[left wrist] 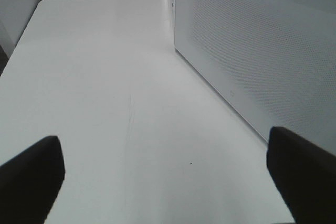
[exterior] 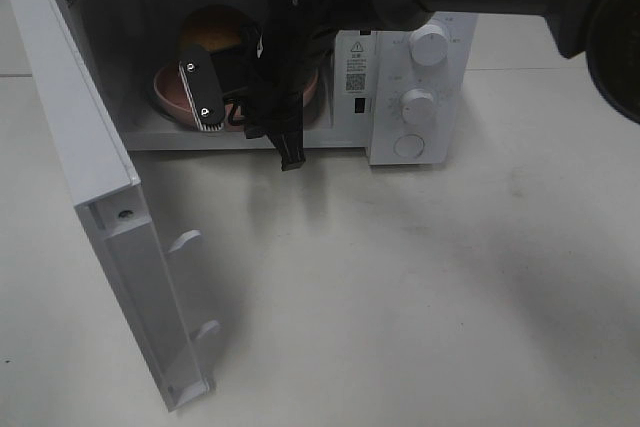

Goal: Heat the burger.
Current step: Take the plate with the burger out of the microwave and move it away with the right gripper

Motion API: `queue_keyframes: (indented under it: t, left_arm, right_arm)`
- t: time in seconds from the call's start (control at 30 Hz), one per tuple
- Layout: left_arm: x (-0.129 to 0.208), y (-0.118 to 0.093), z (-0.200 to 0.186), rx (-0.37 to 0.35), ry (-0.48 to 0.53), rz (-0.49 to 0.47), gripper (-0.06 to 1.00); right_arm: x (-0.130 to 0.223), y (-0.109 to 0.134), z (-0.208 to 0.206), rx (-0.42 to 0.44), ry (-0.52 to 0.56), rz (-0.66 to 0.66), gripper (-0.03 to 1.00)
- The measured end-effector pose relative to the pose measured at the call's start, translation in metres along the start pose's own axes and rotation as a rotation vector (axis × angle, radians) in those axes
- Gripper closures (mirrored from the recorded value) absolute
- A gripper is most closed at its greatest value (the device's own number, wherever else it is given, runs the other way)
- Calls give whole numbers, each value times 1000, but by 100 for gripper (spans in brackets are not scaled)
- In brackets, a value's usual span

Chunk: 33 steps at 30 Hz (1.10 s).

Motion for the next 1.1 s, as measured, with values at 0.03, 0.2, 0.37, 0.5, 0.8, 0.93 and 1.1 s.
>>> queue_keyframes:
  t: [0.03, 0.2, 0.37, 0.5, 0.8, 0.93, 1.1]
  left_arm:
    - [0, 0, 0, 0, 0, 0, -5]
    - [0, 0, 0, 0, 0, 0, -5]
    - [0, 0, 0, 0, 0, 0, -5]
    - [0, 0, 0, 0, 0, 0, -5]
    - [0, 0, 0, 0, 0, 0, -5]
    - [0, 0, 0, 0, 0, 0, -5]
    - [0, 0, 0, 0, 0, 0, -5]
  right_arm:
    - [-2, 0, -2, 0, -12, -5, 88]
    - [-6, 9, -7, -9, -45, -91, 88]
    - [-8, 13, -19, -1, -66, -148, 88]
    - [-7, 18, -32, 13, -73, -187, 88]
    - [7, 37, -51, 1, -60, -207, 88]
    - [10, 50, -64, 1, -58, -229, 88]
    - [12, 62, -80, 10, -57, -236, 88]
Point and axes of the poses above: a point on each arm's last joint axis where the gripper is mounted, z pointing out along that axis toward the gripper, y along the wrist's bending axis when the last joint is at zero, x = y × z, the point moved 8 cm from there along z, pointing out along that axis toward the gripper, and after that the axes turned 3 degrees about -z, right-handed, at the moved point
